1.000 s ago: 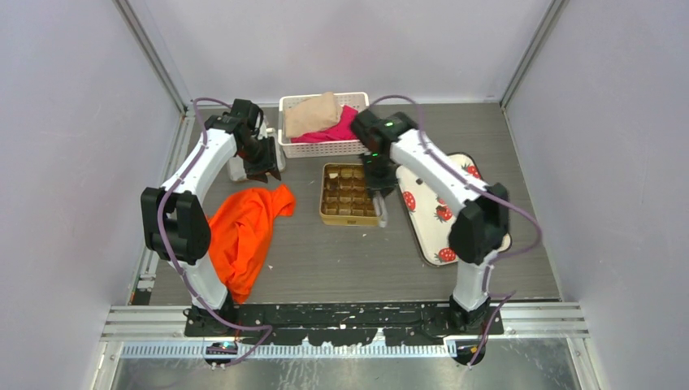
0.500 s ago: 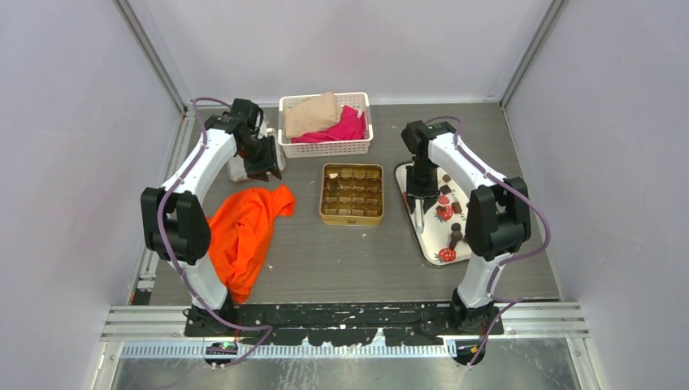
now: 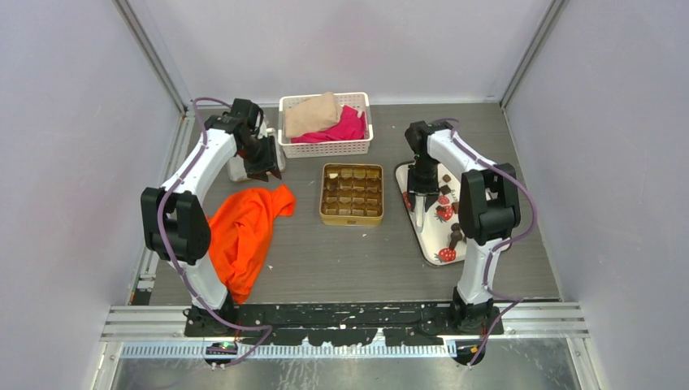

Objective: Pack the chocolate
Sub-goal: Pick up the fake chocolate from the plate.

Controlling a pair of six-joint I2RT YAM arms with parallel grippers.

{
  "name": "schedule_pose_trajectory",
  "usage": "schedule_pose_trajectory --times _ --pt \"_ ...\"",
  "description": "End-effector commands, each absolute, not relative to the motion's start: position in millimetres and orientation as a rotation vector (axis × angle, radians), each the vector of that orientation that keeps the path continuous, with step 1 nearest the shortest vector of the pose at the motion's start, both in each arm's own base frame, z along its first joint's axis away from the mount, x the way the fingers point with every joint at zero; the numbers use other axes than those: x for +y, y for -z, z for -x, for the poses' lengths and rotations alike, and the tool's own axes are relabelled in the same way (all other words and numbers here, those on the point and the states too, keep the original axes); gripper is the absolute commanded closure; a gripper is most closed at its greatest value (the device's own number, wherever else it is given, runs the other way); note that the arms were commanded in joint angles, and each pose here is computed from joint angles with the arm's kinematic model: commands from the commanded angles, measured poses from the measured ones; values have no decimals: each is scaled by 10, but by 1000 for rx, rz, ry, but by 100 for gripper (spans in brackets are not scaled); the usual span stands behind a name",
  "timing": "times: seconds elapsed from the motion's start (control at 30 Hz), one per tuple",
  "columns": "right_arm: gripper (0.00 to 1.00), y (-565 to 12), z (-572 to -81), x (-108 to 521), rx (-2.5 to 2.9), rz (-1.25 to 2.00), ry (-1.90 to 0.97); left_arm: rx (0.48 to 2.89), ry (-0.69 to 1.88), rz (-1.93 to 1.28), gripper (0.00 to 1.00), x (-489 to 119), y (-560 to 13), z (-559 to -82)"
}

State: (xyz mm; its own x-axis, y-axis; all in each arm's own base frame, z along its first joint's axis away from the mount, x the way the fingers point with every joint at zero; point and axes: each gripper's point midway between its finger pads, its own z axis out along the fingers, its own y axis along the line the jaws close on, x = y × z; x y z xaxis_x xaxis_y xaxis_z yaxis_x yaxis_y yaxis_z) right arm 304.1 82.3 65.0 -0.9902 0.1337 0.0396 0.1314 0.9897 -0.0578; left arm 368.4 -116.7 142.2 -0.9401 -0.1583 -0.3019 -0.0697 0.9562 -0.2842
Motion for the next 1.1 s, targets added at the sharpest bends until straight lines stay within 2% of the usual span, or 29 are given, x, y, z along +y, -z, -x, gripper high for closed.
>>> schedule_pose_trajectory --times 0.0,0.23,0.47,0.63,1.07 --pt "58 -792 -3214 860 -3155 208 -50 2724 407 170 58 -1176 -1603 -3793" --pt "58 -746 -3254 836 -3146 211 -77 2724 417 168 58 -1198 -1600 -3846" --pt "74 -796 -3236 828 -3153 216 -80 2727 414 167 58 -1196 -1597 -3853" --pt "79 -886 -3224 806 -3171 228 -91 2731 411 164 58 -1191 -1586 -3839" --pt "82 -1362 -3066 764 -3259 271 -73 2726 424 157 58 -1196 -1610 -3786"
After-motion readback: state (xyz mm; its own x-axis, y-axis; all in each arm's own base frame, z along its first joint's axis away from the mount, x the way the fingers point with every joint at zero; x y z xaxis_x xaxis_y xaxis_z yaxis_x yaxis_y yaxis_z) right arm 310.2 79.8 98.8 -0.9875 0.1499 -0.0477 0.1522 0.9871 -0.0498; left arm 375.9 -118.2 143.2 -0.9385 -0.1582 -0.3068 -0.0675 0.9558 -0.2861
